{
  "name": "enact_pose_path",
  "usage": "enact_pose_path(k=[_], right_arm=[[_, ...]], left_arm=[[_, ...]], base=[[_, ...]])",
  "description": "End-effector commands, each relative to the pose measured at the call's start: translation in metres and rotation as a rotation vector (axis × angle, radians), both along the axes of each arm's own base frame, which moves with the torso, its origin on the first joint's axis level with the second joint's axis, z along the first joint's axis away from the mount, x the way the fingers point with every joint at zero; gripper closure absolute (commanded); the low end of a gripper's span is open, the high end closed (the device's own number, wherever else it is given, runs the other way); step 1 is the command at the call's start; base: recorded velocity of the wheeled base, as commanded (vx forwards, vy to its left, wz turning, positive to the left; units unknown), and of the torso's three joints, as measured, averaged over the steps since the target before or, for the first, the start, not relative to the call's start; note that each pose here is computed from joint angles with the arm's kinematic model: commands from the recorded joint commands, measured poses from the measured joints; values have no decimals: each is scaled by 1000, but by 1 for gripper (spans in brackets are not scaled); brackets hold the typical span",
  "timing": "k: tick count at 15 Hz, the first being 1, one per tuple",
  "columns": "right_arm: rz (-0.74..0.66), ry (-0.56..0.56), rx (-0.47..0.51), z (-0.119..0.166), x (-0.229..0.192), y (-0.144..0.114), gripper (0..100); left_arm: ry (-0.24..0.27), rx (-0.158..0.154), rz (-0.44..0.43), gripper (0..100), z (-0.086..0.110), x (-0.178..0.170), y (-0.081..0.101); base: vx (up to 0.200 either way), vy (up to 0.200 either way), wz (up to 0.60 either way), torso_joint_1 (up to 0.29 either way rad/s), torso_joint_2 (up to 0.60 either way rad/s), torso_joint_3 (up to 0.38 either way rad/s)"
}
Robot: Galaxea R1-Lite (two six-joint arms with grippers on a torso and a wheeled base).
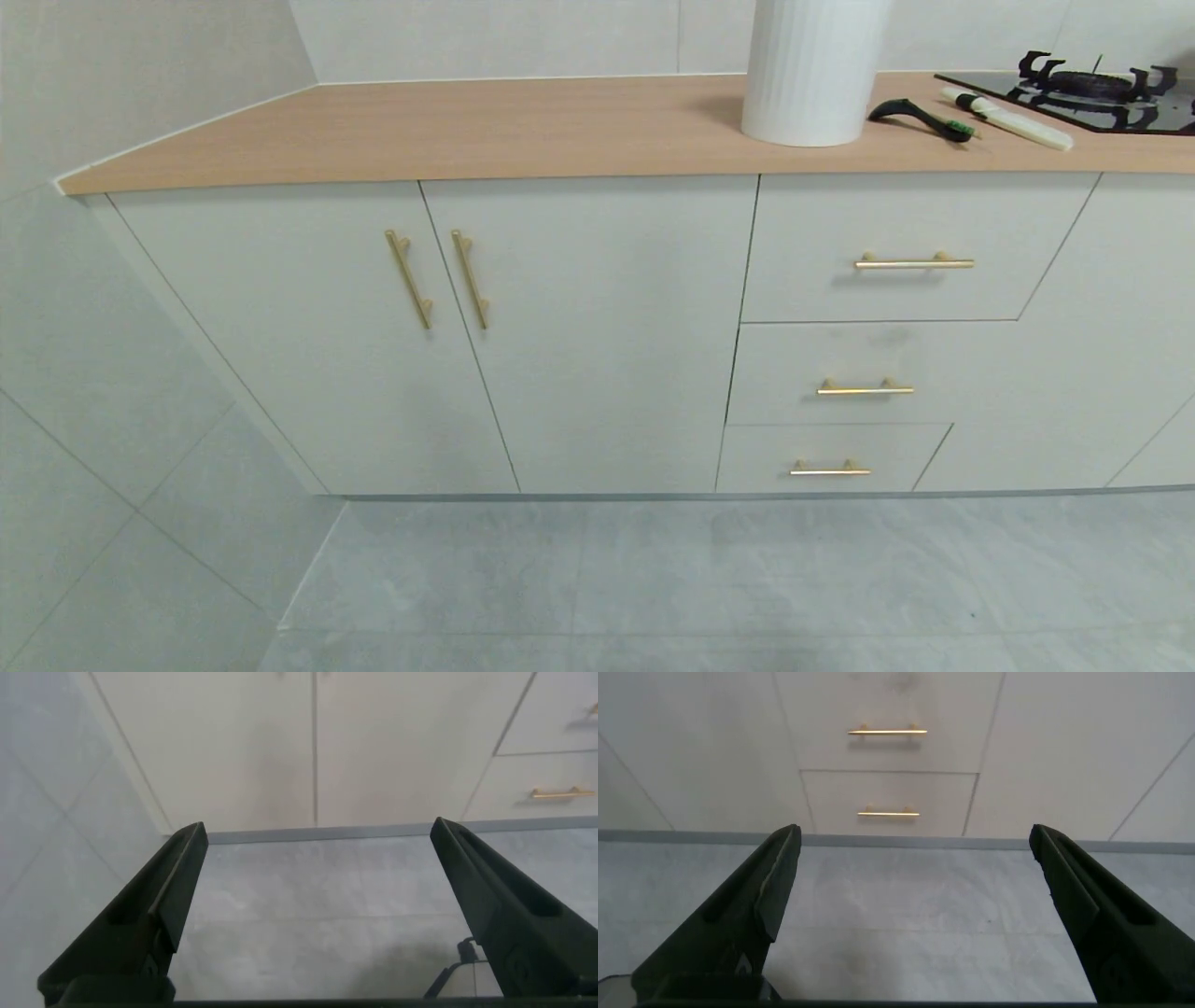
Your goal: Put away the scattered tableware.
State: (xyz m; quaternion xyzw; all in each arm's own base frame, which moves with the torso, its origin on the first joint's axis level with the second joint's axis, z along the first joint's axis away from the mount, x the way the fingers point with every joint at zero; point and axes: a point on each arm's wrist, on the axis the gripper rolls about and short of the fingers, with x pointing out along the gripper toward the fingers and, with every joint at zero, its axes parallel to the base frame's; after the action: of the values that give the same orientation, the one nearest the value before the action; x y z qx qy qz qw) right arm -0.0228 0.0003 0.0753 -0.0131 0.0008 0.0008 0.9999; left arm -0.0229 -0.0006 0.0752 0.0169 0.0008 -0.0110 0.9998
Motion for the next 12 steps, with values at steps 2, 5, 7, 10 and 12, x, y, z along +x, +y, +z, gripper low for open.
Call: enact_pose_path(k=[2, 5, 7, 10, 12], right_arm=[[0, 3, 0, 0, 0, 0, 0], [0, 1, 0, 0, 0, 0, 0], [0, 1, 0, 0, 0, 0, 0], [0, 1, 0, 0, 0, 0, 0], [0, 1, 0, 0, 0, 0, 0]], left_arm=[[1, -3, 0, 0, 0, 0, 0], [1, -5, 0, 0, 0, 0, 0], [1, -5, 0, 0, 0, 0, 0], [1, -2, 0, 0, 0, 0, 0], [1, -5, 0, 0, 0, 0, 0]], base=[[0, -200, 0, 5, 2, 2], [0, 0, 0, 0, 0, 0], [0, 0, 0, 0, 0, 0], [0, 0, 0, 0, 0, 0], [0, 0, 0, 0, 0, 0]])
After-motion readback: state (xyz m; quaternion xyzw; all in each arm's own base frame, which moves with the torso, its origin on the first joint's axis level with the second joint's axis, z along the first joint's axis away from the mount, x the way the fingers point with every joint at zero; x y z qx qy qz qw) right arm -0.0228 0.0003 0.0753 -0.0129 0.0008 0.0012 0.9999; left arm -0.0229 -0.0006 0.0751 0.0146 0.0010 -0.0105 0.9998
